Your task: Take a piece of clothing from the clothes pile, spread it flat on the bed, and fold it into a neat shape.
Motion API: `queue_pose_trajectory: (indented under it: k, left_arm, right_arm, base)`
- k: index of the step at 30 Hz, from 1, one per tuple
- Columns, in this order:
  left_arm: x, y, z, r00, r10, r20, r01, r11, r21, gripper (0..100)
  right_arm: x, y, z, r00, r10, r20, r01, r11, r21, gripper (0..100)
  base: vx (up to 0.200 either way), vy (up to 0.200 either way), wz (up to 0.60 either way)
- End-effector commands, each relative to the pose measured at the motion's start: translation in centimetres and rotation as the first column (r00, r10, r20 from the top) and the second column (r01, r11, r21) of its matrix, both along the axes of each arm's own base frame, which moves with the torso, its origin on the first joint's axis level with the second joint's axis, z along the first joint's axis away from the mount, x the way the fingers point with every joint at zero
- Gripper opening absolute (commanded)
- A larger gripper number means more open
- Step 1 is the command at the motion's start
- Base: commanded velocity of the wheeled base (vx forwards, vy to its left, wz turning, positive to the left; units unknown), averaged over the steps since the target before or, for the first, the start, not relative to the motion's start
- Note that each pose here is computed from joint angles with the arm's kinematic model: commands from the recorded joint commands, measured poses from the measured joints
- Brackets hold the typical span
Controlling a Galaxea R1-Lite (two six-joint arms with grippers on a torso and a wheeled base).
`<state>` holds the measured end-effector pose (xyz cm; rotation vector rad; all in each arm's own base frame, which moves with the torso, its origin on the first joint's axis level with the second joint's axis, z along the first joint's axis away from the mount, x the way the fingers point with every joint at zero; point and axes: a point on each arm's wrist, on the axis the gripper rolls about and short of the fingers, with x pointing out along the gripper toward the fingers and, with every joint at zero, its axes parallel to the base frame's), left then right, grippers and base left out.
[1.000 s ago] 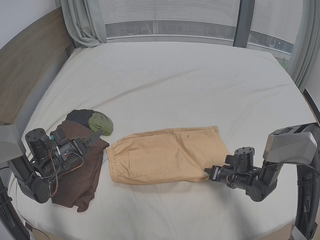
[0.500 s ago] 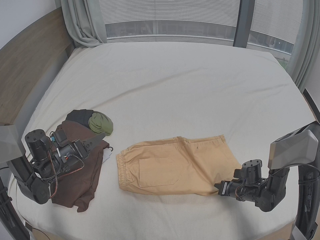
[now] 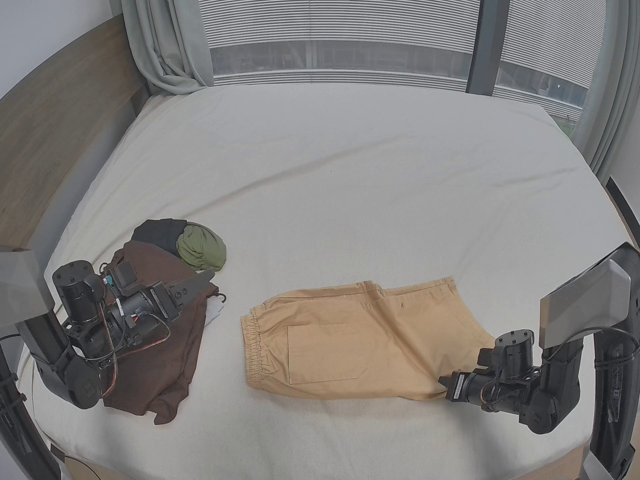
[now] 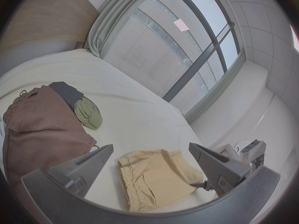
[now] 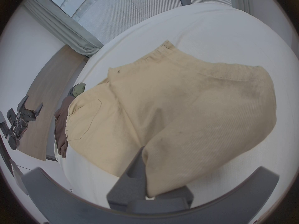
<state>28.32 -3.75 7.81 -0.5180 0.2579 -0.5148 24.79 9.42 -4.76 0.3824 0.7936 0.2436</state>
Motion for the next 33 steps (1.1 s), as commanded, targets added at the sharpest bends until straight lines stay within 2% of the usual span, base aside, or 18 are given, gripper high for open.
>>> queue_pose_trajectory:
  k: [1, 6, 7, 14, 22, 27, 30, 33]
  left_arm:
    - [-0.1, -0.2, -0.4, 0.999, -0.036, -0.018, 0.036, 0.999, -0.003, 100]
    - [-0.3, -0.1, -0.8, 0.996, -0.080, -0.035, 0.080, 0.997, -0.009, 100]
    - [-0.3, -0.1, -0.9, 0.995, -0.088, -0.042, 0.087, 0.996, -0.010, 100]
    - [-1.2, -0.2, -1.4, 0.979, -0.190, -0.077, 0.188, 0.982, -0.029, 100]
    - [-1.6, -0.5, -2.5, 0.968, -0.219, -0.121, 0.217, 0.976, -0.027, 100]
    - [-1.4, -0.8, -4.2, 0.959, -0.224, -0.172, 0.224, 0.974, -0.019, 100]
    - [-1.3, -0.8, -4.9, 0.954, -0.224, -0.199, 0.224, 0.974, -0.022, 100]
    - [-1.1, -1.0, -5.7, 0.948, -0.229, -0.221, 0.229, 0.973, -0.025, 100]
  right_arm:
    - [-0.7, -0.3, -1.1, 1.000, 0.000, -0.022, 0.000, 1.000, -0.008, 0]
    - [-0.8, -0.3, -1.8, 1.000, -0.001, -0.026, 0.001, 1.000, -0.006, 0]
    - [-0.7, -0.3, -1.8, 1.000, -0.002, -0.022, 0.002, 1.000, -0.004, 100]
    - [-2.3, -0.4, -0.2, 0.999, 0.028, -0.034, -0.028, 1.000, 0.002, 100]
    - [-5.3, -0.6, 2.0, 0.990, 0.121, -0.069, -0.119, 0.992, 0.037, 100]
    - [-5.8, 0.7, 3.8, 0.982, 0.189, 0.005, -0.189, 0.979, 0.073, 100]
    - [-6.0, 1.4, 4.6, 0.968, 0.247, 0.038, -0.249, 0.963, 0.106, 100]
    - [-5.5, 1.8, 5.3, 0.962, 0.256, 0.090, -0.266, 0.956, 0.121, 100]
  base:
    - [0.000, 0.000, 0.00]
    - [0.000, 0.000, 0.00]
    - [0.000, 0.000, 0.00]
    - [0.000, 0.000, 0.00]
    - [0.000, 0.000, 0.00]
    - [0.000, 0.000, 0.00]
    - [0.000, 0.000, 0.00]
    - [0.000, 0.000, 0.00]
